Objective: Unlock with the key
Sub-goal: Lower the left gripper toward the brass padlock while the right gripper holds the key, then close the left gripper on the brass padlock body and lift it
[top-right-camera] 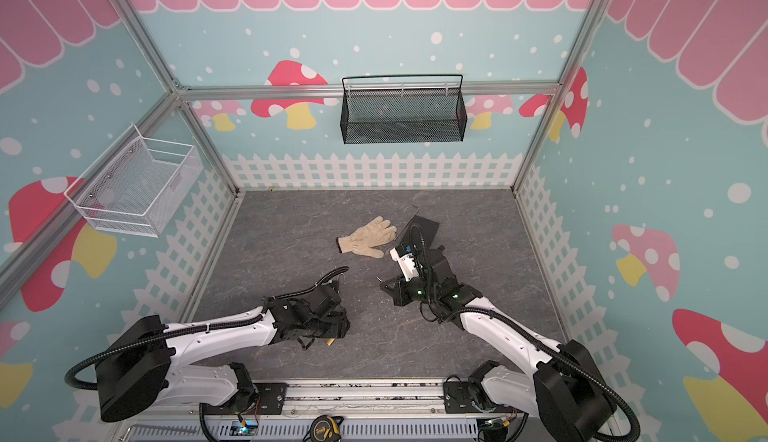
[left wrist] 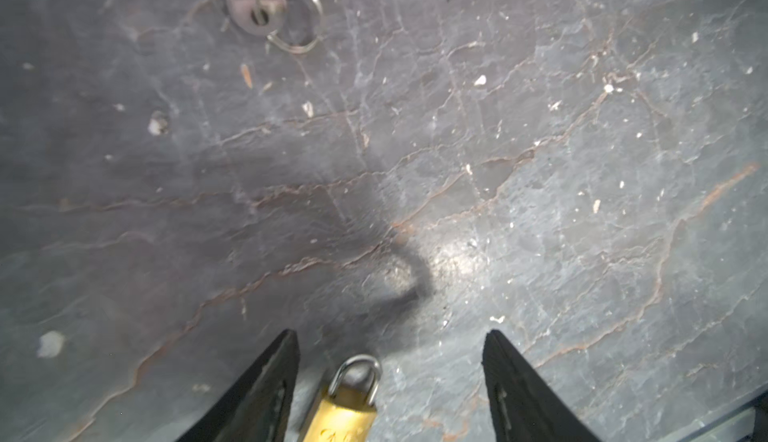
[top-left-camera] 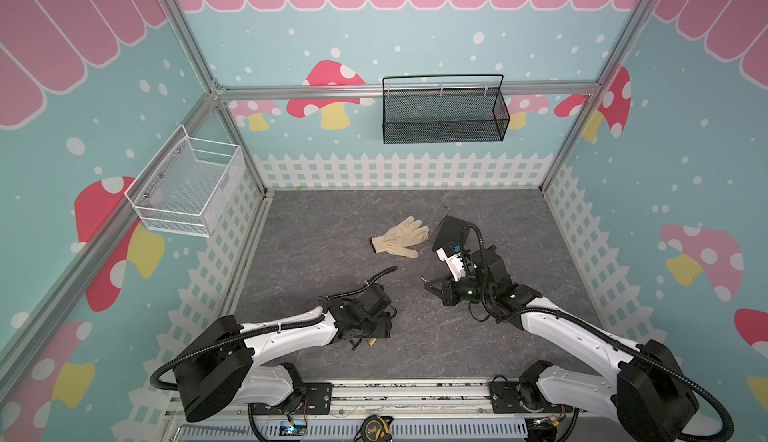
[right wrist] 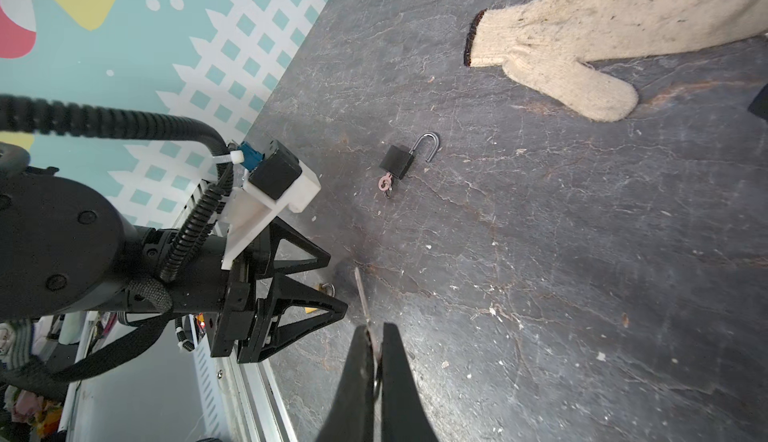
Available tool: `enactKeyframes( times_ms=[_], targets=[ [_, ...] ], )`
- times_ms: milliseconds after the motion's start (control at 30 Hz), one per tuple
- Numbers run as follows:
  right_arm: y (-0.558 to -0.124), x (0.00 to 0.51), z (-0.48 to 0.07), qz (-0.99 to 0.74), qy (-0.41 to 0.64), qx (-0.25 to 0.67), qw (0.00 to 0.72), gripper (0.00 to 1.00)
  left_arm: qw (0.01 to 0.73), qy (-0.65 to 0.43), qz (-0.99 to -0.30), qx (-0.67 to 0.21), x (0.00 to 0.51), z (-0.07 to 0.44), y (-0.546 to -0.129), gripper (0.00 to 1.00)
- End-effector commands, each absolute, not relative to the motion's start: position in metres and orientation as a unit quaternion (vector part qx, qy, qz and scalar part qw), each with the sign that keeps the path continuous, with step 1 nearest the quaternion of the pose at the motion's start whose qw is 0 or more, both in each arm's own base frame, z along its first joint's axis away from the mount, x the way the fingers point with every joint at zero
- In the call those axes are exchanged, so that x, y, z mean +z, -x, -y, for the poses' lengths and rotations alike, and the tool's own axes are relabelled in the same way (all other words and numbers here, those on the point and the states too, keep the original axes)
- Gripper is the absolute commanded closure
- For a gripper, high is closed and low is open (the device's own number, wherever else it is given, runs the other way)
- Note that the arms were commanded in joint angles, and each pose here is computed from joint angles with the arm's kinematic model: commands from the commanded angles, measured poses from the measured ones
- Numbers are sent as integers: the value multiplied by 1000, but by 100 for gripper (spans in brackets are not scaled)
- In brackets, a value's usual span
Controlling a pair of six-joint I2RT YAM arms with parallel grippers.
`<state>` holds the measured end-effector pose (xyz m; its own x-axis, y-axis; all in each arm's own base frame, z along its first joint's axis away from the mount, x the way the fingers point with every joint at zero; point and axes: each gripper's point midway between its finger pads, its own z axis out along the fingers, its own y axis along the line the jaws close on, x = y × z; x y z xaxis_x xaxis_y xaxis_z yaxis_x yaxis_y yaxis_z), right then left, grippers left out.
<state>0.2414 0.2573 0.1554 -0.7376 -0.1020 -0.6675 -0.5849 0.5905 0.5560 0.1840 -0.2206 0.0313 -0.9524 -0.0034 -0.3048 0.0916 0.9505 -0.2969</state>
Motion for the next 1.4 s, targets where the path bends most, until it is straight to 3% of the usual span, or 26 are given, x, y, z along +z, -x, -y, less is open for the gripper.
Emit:
enactKeyframes(
  times_ms=[0,267,633,933,1200,1367],
  targets=[
    [-242,157,-261,-837,221,399,301,100,151,-30,-973,-172,29,233,-182,30],
    [-241,157,-263,-833,227,406,299,100,149,5,-978,-145,22,223,-170,36],
    [-238,157,-267,-829,230,417,293,100,160,26,-983,-79,22,200,-162,36],
    [-236,151,-266,-831,228,419,286,100,125,26,-988,-91,16,211,-143,37],
    [-233,151,-269,-826,233,430,280,100,109,55,-992,-16,7,197,-136,52],
    [-232,150,-269,-826,236,428,281,100,107,59,-992,20,10,197,-130,53]
  ],
)
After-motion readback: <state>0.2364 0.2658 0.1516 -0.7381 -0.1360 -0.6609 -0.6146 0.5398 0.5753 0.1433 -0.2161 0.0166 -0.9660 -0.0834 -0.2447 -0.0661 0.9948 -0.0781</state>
